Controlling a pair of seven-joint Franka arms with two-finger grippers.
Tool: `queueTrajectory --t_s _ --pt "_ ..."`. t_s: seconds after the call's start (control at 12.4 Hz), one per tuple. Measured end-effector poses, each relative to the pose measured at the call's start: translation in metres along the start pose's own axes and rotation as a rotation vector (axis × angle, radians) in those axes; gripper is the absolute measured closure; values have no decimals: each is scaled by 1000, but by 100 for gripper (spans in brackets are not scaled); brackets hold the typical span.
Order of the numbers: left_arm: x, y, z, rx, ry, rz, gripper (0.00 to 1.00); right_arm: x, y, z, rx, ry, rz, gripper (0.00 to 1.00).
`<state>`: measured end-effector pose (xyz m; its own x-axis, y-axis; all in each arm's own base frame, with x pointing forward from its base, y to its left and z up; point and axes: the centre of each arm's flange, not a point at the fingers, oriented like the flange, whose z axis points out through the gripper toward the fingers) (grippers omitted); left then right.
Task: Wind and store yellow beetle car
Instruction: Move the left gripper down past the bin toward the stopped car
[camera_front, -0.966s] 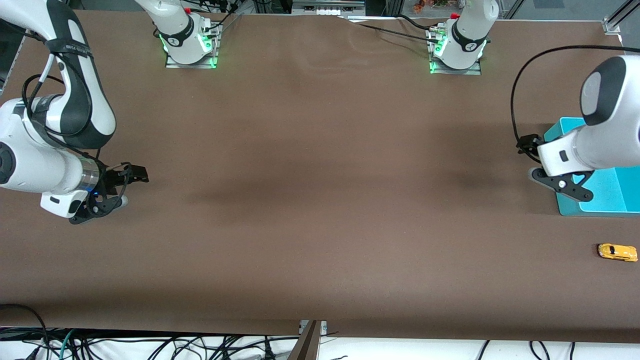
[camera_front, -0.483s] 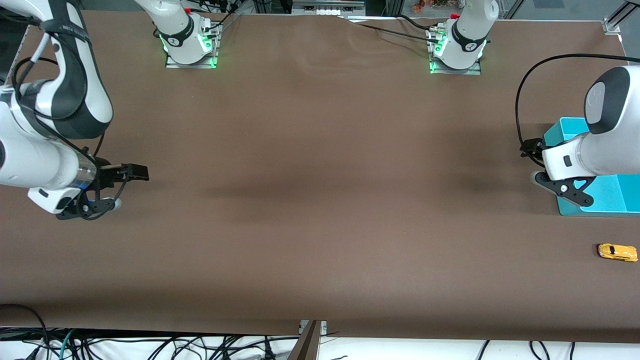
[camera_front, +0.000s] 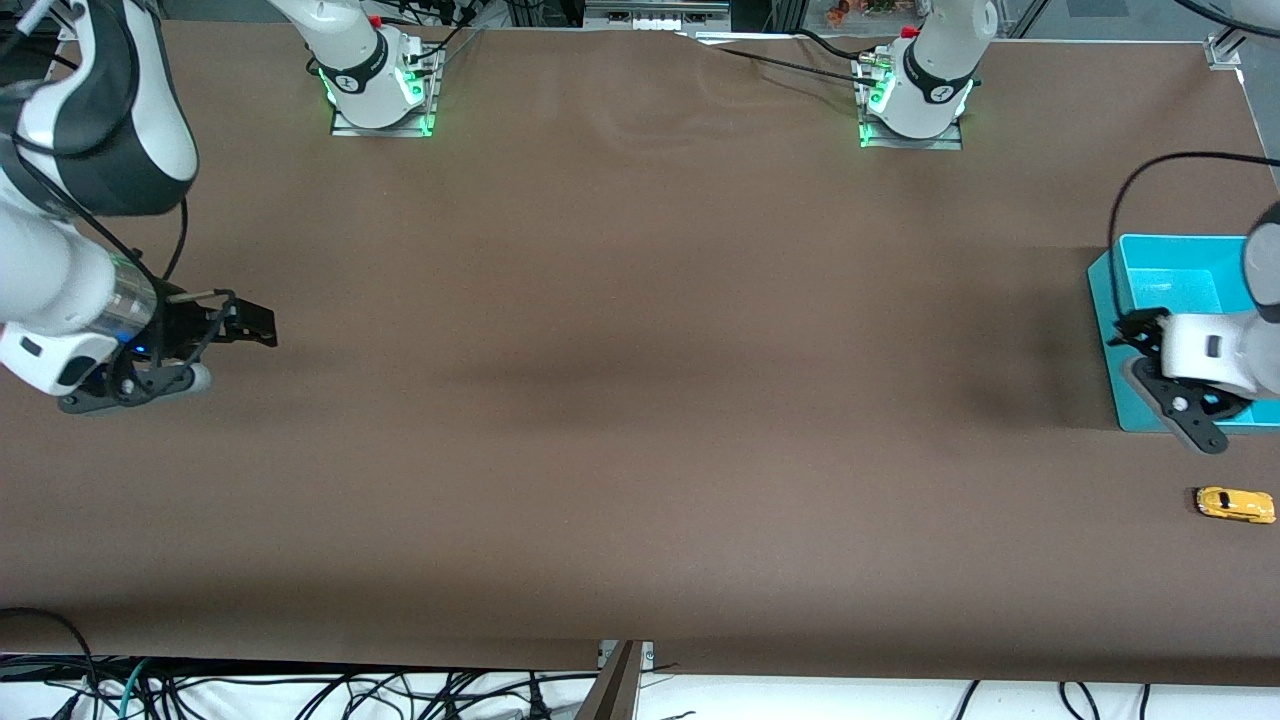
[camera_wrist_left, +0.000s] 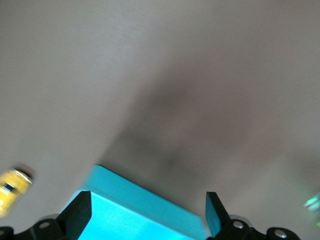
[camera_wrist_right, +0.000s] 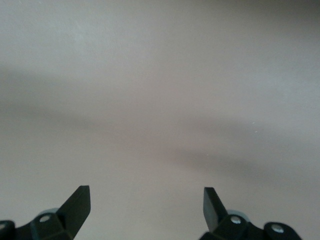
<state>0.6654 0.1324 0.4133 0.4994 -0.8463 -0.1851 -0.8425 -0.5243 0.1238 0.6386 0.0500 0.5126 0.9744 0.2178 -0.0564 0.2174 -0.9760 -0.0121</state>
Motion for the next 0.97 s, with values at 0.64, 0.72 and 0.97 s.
queueTrajectory --t_s 0.64,0.72,0.97 --pt "-129 -137 95 340 38 408 0 -45 3 -76 -84 56 18 0" --pt "-133 -144 109 374 23 455 0 -46 5 -72 -82 38 29 0" --pt "-119 -164 142 471 -9 546 0 -53 4 -69 -78 -3 119 0"
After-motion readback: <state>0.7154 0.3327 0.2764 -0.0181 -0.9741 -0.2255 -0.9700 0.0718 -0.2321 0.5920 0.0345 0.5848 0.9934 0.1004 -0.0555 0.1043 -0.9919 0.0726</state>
